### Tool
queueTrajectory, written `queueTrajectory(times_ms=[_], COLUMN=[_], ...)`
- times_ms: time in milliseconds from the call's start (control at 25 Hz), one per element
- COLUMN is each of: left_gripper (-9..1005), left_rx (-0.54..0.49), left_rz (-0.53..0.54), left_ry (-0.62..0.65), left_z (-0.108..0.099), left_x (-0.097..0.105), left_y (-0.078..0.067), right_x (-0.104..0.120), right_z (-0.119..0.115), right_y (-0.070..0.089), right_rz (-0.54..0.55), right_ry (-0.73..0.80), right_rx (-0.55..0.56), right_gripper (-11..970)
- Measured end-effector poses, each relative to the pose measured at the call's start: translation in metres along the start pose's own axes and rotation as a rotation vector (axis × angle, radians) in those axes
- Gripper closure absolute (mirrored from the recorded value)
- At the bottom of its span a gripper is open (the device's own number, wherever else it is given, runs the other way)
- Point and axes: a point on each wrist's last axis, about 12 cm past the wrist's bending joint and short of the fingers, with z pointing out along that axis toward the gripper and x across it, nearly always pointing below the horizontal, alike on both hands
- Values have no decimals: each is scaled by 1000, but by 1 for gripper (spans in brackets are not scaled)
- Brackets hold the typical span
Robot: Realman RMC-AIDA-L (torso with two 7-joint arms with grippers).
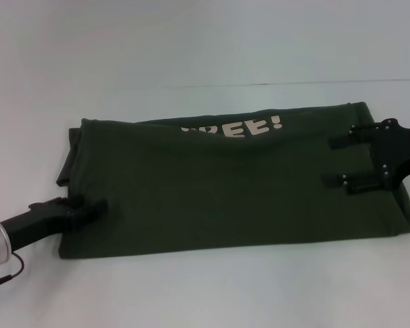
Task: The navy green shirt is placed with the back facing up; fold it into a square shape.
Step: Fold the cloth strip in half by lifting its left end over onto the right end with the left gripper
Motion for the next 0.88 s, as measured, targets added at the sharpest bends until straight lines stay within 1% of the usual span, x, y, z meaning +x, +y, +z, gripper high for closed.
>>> queueTrajectory(times_ms=[680, 880], left_gripper=[350, 350], left_rx=[27, 43], left_rz=[3, -11], left_ry=[18, -8], left_z=[6, 1], left_x=[-1, -8], left_y=[-5, -4], right_x=[0, -1], right_z=[0, 1], right_y=[0, 0], right_rz=[-2, -3], right_ry=[0, 2], right_rx=[1, -2], right_gripper=[134, 134])
